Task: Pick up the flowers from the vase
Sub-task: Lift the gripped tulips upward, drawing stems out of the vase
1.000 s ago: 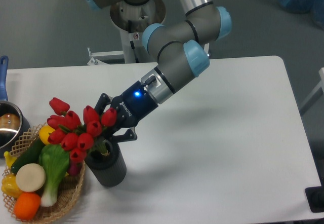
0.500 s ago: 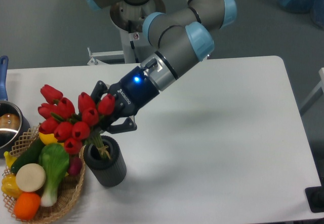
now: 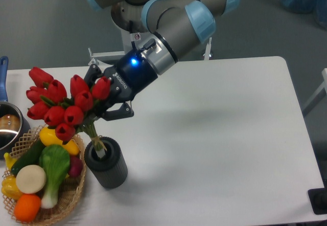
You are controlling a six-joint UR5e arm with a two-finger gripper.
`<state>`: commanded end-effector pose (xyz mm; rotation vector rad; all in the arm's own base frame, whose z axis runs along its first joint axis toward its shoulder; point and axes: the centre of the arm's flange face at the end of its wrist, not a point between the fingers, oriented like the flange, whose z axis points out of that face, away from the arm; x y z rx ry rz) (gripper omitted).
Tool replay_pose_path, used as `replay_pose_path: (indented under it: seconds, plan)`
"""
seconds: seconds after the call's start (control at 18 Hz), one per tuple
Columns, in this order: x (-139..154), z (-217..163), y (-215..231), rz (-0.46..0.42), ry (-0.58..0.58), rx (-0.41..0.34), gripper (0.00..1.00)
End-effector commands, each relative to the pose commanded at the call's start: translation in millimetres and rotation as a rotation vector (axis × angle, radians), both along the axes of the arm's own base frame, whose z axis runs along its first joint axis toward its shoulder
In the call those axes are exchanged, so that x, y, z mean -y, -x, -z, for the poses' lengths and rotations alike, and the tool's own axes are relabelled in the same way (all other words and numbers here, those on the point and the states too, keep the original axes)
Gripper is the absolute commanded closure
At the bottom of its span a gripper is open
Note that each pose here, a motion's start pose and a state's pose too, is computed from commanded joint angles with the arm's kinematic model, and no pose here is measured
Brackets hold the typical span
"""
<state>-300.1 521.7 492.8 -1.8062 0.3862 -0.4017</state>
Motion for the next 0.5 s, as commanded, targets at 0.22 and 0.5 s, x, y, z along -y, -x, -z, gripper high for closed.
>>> replay_pose_path:
  seconds: [0.22, 0.5]
  plan:
    - [14, -15, 11, -0.05, 0.014, 0.034, 0.71]
    - [27, -30, 16, -0.085, 0.016, 0.047, 0.71]
